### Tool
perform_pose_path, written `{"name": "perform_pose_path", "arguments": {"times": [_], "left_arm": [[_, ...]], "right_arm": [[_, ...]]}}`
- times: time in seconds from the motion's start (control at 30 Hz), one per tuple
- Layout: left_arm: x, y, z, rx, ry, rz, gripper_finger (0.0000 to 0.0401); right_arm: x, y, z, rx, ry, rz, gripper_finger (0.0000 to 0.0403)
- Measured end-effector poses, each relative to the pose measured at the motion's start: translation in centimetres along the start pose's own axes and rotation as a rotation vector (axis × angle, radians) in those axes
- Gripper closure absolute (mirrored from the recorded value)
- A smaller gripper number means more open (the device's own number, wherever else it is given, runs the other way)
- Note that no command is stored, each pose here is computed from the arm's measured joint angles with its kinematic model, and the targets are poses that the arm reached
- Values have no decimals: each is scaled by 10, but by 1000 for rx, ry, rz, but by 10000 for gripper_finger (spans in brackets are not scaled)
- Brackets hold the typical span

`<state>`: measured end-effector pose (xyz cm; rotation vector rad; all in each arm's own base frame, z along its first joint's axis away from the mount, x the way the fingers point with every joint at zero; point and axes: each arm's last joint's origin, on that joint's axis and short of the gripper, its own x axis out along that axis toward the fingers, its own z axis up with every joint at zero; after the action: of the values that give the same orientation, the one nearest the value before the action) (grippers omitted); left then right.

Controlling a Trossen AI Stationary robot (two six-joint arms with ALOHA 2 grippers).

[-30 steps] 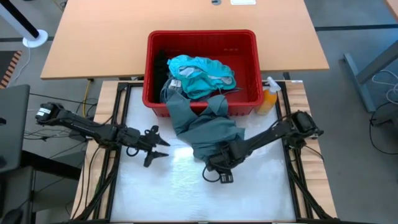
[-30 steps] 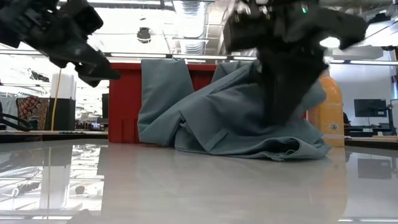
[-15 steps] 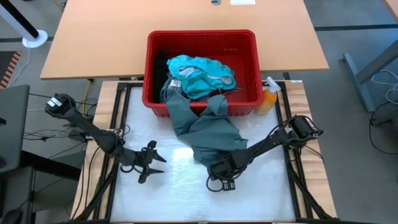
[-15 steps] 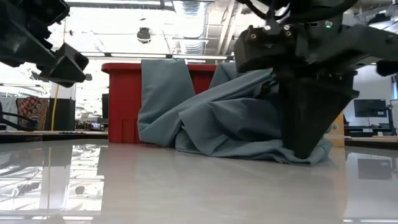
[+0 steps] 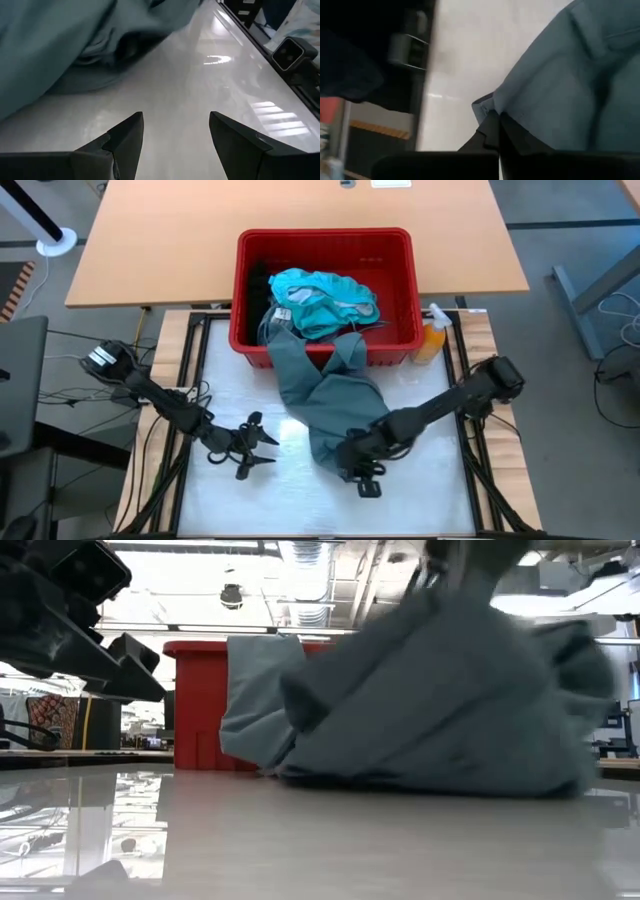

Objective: Fold Laundry from Bin
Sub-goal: Remove the light blue pants from the red laundry bin onto the table

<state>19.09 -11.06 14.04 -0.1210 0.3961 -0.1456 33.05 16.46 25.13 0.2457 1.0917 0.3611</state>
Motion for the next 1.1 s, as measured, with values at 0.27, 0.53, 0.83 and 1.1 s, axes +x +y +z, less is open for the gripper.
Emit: {"name": "perform_pose_path", "arguments": {"times": [0.27, 0.53, 0.83, 1.1], "left_arm": [[14, -3, 6, -8, -48, 0, 184], [69, -31, 31, 241, -79, -42, 184], [125, -39, 60, 486, -72, 250, 184], [131, -34, 81, 620, -89, 374, 184]], "right_arm": [[-79, 66, -25, -61, -245, 30, 389], [-126, 122, -72, -168, -500, -63, 389], [-103, 159, -110, -108, -512, -99, 389], [-92, 167, -119, -102, -506, -117, 388]]}}
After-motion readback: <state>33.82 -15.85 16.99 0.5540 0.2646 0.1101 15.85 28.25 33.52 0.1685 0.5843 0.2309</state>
